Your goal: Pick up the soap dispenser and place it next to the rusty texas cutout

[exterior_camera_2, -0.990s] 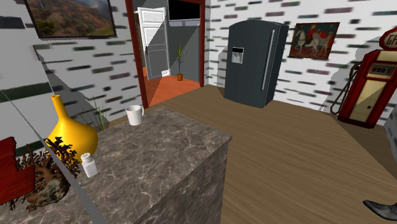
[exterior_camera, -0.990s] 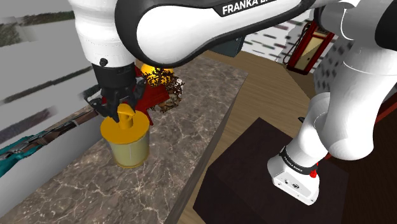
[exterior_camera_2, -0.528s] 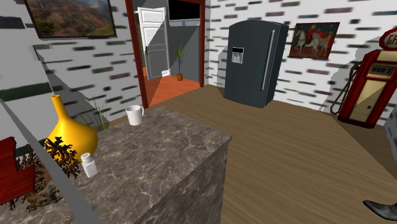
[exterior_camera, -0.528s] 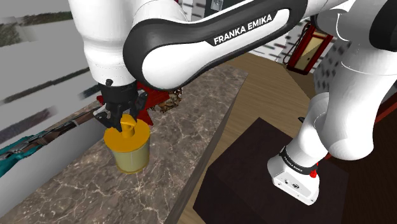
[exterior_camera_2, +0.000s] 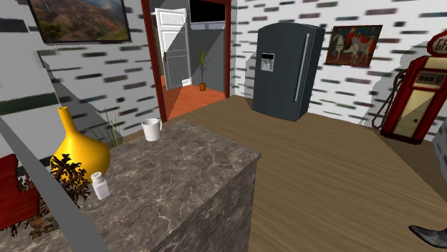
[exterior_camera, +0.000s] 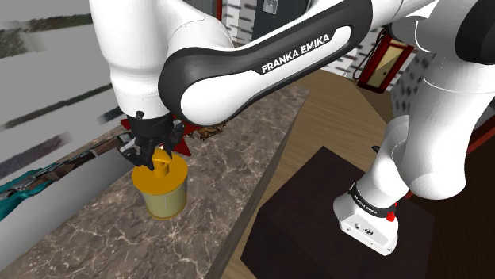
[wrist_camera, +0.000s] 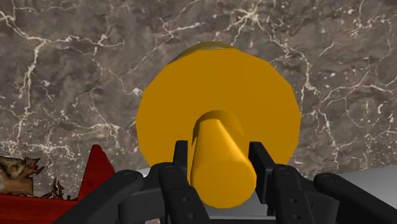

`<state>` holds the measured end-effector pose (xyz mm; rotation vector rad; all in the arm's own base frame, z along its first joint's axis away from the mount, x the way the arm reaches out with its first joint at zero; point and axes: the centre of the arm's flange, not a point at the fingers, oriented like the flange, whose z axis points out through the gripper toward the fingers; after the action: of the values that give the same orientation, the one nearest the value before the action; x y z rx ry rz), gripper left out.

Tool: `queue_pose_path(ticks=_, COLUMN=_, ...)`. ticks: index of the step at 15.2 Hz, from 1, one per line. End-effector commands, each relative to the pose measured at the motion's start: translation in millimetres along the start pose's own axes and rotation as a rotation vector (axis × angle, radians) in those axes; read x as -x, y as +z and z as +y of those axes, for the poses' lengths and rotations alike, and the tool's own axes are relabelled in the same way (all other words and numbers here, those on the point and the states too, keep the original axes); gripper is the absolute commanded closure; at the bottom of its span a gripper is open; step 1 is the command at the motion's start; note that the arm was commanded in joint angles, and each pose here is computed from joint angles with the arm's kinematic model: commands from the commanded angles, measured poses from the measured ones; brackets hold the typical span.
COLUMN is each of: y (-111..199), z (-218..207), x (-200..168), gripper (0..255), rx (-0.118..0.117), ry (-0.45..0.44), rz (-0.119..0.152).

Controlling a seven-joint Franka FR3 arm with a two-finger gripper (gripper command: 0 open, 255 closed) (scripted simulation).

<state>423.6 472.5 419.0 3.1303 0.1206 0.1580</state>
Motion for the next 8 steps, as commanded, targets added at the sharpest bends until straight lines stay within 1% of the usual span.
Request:
queue_pose_path(ticks=1, y=-0.3, z=-0.1, x=0.0, gripper=255, rx=-0.001, ry=0.000, rz=0.001)
queue_pose_path(ticks=3, y=-0.3, z=-0.1, x=0.0, gripper=255, rx=-0.001, ry=0.000, rz=0.001)
queue_pose_path(ticks=4, y=-0.3, z=-0.1, x=0.1, gripper=0, rx=-0.001, ry=0.000, rz=0.001)
queue_pose_path(ticks=8, y=-0.3, z=-0.2, x=0.0, gripper=0, rx=-0.001, ry=0.000, rz=0.001)
